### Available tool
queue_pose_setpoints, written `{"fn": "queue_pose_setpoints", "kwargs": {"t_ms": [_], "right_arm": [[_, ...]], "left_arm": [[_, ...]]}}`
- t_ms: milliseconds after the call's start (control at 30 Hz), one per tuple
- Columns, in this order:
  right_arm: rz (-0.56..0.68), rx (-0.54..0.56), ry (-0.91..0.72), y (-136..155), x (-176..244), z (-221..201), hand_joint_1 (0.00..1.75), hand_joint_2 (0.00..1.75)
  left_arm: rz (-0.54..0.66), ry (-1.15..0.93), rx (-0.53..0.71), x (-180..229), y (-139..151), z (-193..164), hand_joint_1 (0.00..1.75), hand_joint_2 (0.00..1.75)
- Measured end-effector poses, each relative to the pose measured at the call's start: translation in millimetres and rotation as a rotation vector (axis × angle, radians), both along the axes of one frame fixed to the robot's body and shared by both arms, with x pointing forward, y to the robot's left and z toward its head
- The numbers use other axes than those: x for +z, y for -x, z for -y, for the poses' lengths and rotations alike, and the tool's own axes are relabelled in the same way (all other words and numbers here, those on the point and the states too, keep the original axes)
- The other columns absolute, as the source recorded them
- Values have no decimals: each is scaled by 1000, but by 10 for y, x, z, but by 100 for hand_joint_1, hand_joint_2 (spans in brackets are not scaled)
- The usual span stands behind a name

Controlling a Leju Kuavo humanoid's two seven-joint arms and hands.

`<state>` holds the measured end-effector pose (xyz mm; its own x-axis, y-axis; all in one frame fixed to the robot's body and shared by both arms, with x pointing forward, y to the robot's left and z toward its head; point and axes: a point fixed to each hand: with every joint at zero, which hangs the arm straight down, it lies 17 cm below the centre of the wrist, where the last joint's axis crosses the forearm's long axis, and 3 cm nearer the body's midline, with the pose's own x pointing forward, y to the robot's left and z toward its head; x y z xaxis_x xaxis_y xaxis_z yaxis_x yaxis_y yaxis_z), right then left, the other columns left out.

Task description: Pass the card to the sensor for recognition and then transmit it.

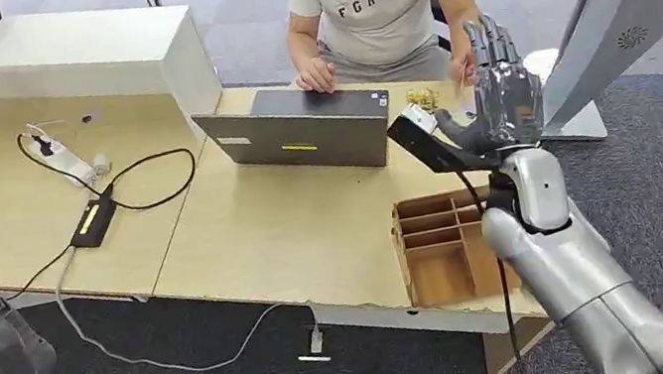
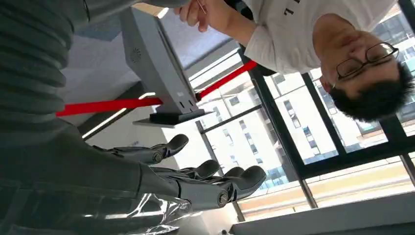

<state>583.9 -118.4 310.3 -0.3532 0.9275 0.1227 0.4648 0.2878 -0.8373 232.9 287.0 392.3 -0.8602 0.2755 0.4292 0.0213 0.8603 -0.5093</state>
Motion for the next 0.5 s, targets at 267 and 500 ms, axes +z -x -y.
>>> {"fn": "queue_pose_setpoints", "kwargs": {"t_ms": [267, 500], "right_arm": [[25, 165, -222, 734, -102, -24, 0, 175], [192, 297, -318, 1627, 240, -48, 0, 175]], "left_arm": [[-21, -31, 45, -41, 28, -23, 75, 175], [-43, -63, 131, -62, 61, -74, 70, 175]]}}
